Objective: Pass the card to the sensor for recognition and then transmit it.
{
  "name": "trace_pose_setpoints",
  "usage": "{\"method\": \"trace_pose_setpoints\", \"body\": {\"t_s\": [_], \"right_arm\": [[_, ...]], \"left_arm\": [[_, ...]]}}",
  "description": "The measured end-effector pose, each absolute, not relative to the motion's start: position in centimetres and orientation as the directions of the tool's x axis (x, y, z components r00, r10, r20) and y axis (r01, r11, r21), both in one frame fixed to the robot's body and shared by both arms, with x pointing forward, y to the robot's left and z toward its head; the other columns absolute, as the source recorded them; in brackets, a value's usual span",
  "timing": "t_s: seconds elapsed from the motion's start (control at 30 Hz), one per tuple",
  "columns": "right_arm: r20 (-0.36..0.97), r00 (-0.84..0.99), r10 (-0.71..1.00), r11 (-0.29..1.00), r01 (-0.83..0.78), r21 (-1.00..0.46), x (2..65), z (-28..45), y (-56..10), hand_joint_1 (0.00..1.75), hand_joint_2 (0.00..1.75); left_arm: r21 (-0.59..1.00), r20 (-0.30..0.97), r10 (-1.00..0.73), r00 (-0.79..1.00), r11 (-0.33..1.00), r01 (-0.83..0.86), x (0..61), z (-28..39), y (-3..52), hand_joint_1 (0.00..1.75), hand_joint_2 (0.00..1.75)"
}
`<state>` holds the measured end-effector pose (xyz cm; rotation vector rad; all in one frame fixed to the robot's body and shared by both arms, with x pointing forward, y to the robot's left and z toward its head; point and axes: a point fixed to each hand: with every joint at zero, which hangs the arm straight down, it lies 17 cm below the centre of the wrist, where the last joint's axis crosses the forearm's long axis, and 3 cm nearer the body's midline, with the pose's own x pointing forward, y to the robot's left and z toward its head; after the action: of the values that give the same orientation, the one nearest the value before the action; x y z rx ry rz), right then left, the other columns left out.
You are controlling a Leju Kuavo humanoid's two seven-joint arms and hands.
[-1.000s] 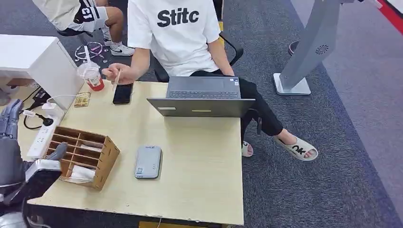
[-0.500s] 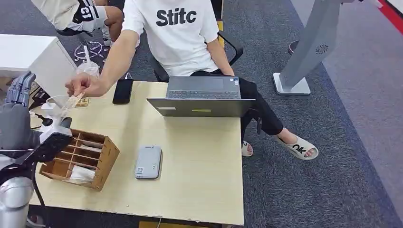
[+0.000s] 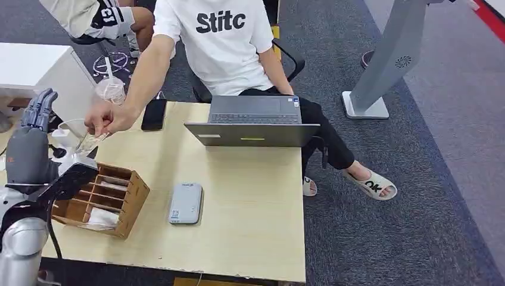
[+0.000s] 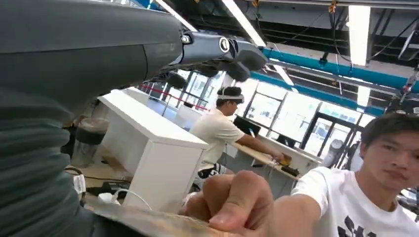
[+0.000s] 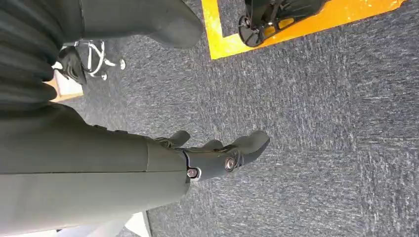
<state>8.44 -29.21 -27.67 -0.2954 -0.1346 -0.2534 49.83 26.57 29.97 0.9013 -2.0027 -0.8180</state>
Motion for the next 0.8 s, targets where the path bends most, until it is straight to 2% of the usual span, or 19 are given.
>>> {"method": "trace_pose_setpoints", "body": {"t_s": [0.6,0.8], "right_arm": [[0.179,0.97,-0.167,0.942,0.211,-0.261,8.9,-27.6,-28.8,0.0,1.75],[0.174,0.972,-0.158,0.944,0.2,-0.262,8.8,-27.7,-28.7,0.0,1.75]], "left_arm": [[0.779,0.418,-0.792,-0.445,0.564,-0.274,49.7,28.5,26.4,1.75,1.75],[0.804,0.378,-0.806,-0.455,0.53,-0.269,49.2,27.4,25.2,1.75,1.75]]}}
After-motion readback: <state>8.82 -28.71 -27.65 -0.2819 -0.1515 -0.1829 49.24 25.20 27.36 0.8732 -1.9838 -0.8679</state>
